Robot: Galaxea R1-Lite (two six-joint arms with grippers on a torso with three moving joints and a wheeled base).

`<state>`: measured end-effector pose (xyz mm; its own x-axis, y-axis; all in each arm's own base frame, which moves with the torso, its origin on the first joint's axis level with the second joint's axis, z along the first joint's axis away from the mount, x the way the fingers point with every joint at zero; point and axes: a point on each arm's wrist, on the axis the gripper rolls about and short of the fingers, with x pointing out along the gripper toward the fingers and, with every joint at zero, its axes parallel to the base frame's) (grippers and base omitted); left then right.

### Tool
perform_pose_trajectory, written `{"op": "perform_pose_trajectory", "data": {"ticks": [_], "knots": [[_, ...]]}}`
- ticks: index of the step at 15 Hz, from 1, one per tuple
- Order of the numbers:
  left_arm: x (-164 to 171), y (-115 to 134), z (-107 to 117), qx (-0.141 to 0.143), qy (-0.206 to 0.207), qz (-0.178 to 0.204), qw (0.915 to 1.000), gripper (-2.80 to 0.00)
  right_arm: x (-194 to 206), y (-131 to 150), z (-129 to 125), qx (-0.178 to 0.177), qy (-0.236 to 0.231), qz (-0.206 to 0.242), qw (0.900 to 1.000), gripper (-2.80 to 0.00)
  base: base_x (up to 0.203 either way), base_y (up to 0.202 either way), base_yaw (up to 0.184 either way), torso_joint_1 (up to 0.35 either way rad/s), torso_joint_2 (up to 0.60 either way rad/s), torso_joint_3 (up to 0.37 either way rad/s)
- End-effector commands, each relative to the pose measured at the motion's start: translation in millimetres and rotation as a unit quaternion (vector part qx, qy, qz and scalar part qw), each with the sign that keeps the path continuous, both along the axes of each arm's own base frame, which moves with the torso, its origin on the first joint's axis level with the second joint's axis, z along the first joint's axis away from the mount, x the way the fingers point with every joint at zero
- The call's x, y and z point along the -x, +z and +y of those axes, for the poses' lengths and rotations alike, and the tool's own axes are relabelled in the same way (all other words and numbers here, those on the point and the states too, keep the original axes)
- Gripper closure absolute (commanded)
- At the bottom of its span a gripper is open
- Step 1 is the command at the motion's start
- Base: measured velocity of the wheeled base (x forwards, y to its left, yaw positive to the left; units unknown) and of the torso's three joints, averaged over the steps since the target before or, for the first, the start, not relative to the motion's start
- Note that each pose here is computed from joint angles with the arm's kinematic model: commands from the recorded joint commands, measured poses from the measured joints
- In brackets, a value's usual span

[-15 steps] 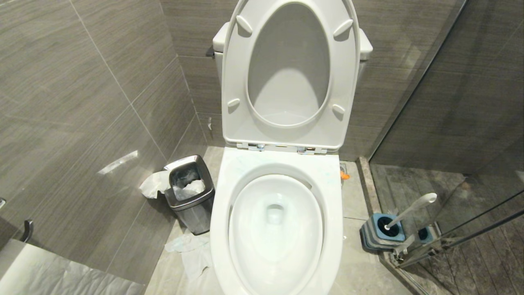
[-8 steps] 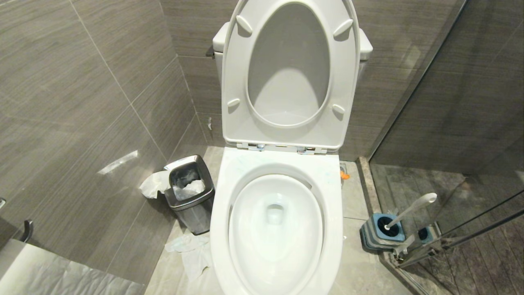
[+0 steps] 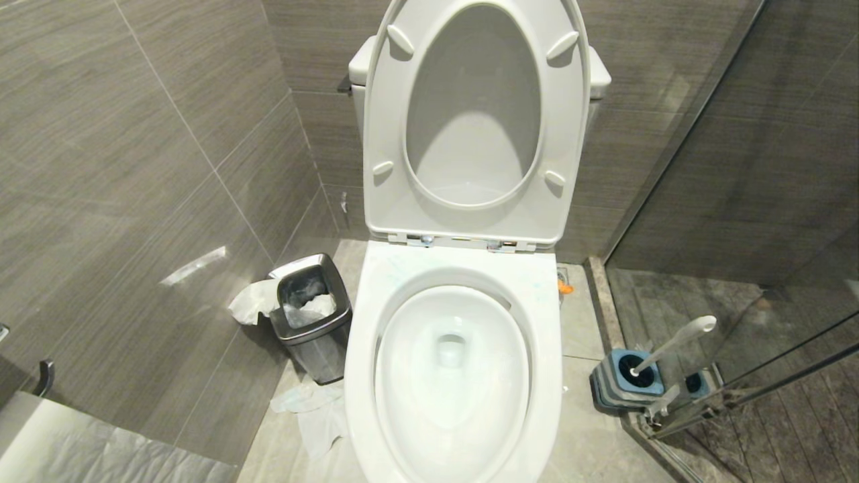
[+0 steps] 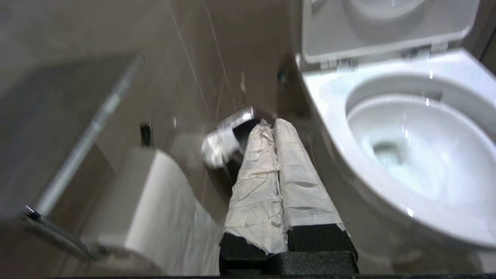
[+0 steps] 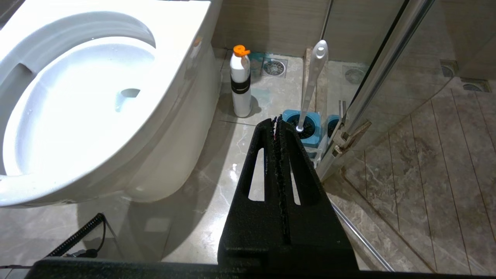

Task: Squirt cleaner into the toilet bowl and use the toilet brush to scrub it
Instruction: Pour in the cleaning agent

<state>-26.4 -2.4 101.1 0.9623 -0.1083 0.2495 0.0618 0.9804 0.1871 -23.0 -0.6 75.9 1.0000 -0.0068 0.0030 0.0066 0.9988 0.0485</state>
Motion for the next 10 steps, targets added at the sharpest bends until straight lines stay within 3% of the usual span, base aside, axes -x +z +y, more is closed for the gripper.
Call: {"op": "perform_pose_trajectory", "data": {"ticks": [1,5,10], "knots": [[-2.7,-12.1,0.1,-0.004,0.003,0.057,0.9983,0.00,0.0,0.2,0.0,0.000,0.000,0.000,1.000,0.00,0.000,0.000,0.000,0.000,0.00,0.000],[-3.8,-28.2,1.8,0.019,0.038,0.137,0.9896,0.00,-0.1,0.1,0.0,0.000,0.000,0.000,1.000,0.00,0.000,0.000,0.000,0.000,0.00,0.000],[-3.6,-27.7,1.9,0.022,0.040,0.137,0.9895,0.00,-0.1,0.0,0.0,0.000,0.000,0.000,1.000,0.00,0.000,0.000,0.000,0.000,0.00,0.000]]}}
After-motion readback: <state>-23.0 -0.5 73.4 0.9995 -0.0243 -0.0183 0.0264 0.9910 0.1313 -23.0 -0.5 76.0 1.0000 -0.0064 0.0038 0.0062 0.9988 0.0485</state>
